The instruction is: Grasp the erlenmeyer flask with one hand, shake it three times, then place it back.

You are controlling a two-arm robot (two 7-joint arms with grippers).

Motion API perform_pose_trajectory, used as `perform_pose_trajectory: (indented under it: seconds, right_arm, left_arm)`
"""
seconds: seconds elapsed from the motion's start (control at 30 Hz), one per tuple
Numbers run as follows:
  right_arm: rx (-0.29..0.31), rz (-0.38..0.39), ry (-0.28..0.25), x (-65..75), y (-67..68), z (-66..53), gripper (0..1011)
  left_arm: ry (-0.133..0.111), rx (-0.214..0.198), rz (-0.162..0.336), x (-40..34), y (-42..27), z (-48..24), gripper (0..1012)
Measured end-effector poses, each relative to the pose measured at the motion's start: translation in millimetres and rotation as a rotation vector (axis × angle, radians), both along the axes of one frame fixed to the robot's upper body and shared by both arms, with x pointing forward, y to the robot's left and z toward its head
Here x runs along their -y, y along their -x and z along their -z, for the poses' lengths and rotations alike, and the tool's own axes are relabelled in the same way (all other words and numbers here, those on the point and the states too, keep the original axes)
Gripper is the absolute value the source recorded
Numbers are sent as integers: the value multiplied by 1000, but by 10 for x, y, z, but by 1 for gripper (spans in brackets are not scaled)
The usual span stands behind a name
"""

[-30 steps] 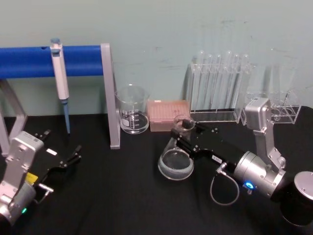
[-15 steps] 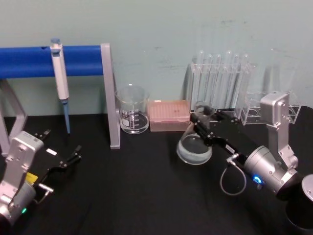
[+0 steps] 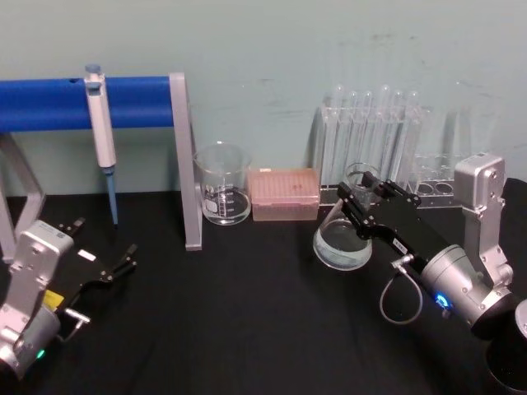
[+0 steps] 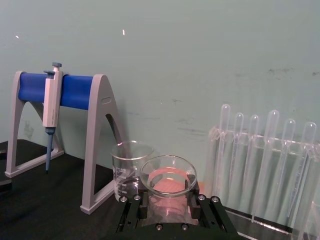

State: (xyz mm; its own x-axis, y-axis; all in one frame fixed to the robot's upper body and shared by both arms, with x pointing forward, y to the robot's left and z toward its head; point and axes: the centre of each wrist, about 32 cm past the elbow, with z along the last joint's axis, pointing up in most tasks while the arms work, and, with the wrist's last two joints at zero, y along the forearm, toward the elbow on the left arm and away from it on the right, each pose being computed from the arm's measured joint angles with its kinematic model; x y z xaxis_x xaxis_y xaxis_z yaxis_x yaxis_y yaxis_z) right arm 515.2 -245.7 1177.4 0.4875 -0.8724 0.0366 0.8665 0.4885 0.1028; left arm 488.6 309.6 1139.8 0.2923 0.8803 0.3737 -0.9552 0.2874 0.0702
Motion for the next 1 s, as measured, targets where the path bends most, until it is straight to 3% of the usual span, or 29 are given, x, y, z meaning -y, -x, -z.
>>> perform_pose_trajectory:
  seconds: [0.37, 1.0]
  right_arm:
    - [-24, -61, 3, -39, -1, 16, 456]
    - [-13, -386, 55, -238, -58, -18, 456]
  left_arm:
    - [0, 0, 0, 0, 0, 0, 1001]
    - [0, 0, 0, 0, 0, 0, 1001]
